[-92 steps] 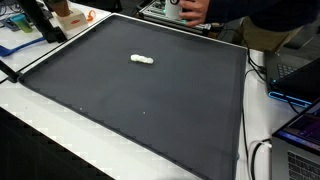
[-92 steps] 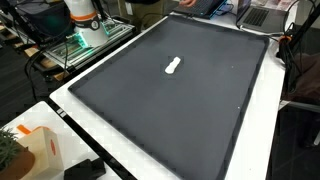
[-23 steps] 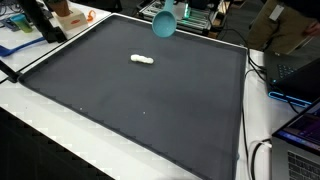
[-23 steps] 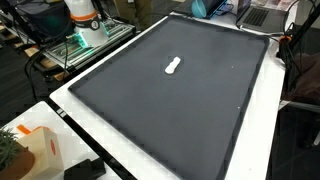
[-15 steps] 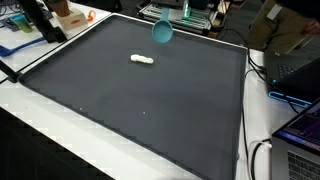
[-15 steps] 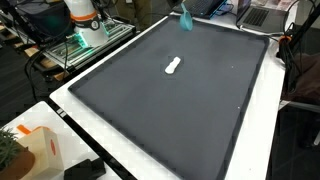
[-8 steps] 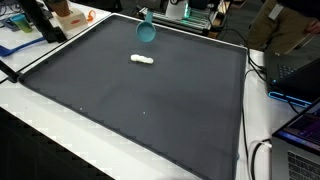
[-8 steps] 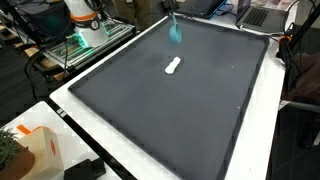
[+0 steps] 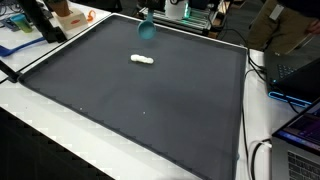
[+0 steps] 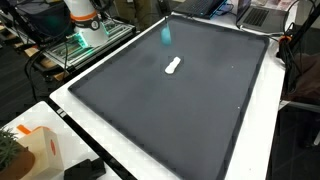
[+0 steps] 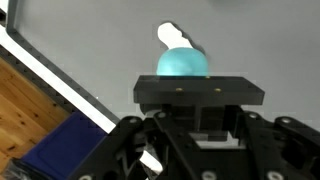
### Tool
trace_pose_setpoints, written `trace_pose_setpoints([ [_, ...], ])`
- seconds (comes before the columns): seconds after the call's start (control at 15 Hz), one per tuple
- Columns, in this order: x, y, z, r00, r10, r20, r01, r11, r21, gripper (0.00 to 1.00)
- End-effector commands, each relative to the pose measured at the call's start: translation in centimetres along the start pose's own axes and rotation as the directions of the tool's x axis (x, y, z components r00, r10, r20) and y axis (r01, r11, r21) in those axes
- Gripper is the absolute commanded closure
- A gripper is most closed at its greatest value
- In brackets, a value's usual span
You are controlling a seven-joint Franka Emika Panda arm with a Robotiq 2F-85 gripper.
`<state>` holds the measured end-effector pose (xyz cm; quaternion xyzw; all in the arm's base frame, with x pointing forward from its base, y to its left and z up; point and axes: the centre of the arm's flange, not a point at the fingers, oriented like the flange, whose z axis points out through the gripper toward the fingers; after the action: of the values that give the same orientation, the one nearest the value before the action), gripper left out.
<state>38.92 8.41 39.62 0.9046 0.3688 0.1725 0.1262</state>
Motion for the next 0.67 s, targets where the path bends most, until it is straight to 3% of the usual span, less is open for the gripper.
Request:
trace_pose_setpoints([
  [0.0,0.3,1.7,0.2,0.988,-0.107,0.114,0.104,0.994,0.038,0.73],
  [0.07,0.1,2.1,0.3,0.993,-0.060,0.100,0.057,0.998,0.032,0.73],
  [0.13,-0.8,0.5,1.3,0.997,-0.037,0.060,0.035,0.999,0.038,0.48],
  [0.27,-0.9,0.4,1.7,0.997,-0.031,0.071,0.028,0.999,0.039,0.48],
  [0.33,-0.8,0.2,1.7,0.997,-0.034,0.070,0.031,0.999,0.040,0.73],
  [0.47,-0.5,0.4,2.0,0.994,-0.104,0.041,0.101,0.992,0.074,0.73],
  [0.6,-0.2,0.1,2.4,0.990,-0.143,0.017,0.142,0.988,0.061,0.73],
])
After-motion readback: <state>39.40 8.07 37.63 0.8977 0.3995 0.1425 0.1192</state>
